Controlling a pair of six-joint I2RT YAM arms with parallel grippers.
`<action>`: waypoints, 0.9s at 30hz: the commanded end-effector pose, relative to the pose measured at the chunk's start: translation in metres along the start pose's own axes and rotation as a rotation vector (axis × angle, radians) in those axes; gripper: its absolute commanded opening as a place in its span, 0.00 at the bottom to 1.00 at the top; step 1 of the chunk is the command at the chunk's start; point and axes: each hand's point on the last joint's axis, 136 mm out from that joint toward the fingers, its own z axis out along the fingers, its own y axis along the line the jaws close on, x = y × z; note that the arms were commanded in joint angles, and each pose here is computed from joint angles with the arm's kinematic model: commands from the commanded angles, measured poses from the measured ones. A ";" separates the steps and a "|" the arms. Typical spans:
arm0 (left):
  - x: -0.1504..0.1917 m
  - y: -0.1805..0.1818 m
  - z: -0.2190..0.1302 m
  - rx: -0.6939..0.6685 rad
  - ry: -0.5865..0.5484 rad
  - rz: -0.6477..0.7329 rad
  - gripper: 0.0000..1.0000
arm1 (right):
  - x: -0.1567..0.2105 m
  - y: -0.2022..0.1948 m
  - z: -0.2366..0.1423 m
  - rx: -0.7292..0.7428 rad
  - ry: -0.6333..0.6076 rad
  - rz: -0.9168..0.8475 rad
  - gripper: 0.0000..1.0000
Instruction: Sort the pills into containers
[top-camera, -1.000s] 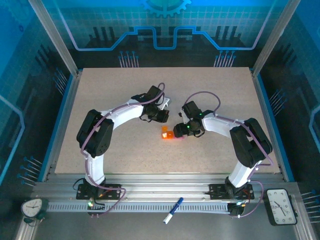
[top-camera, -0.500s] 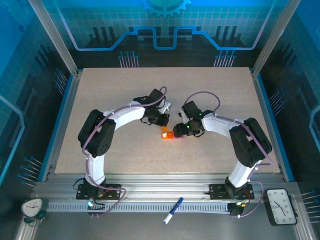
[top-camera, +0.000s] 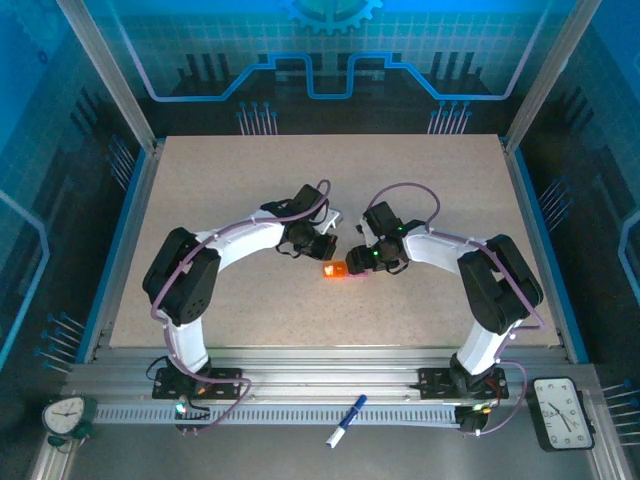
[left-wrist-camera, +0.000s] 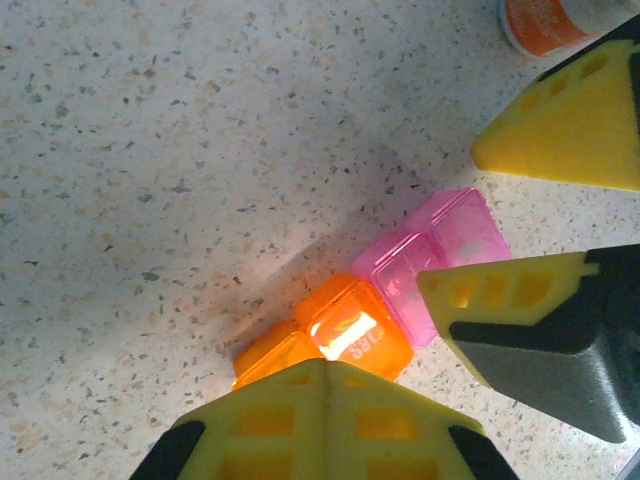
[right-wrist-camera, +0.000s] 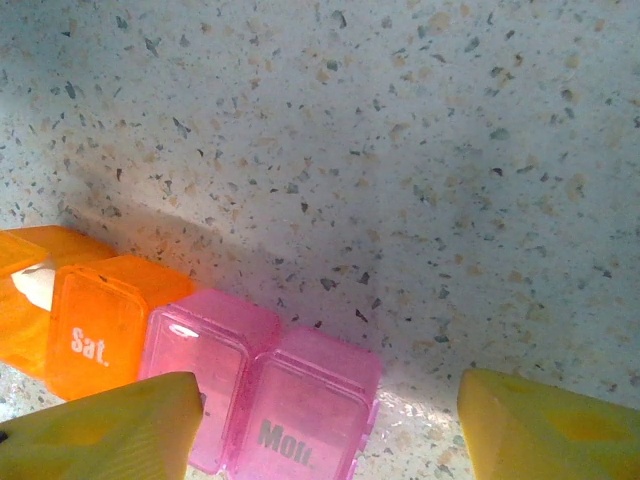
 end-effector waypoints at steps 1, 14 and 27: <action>0.008 -0.011 -0.002 0.036 0.010 0.006 0.00 | 0.014 -0.011 0.014 0.051 0.057 0.015 0.70; 0.027 -0.018 0.004 0.048 0.052 0.015 0.00 | 0.015 -0.012 0.015 0.053 0.063 0.017 0.69; 0.042 -0.009 0.020 0.021 0.093 0.010 0.00 | 0.017 -0.015 0.017 0.057 0.071 0.020 0.69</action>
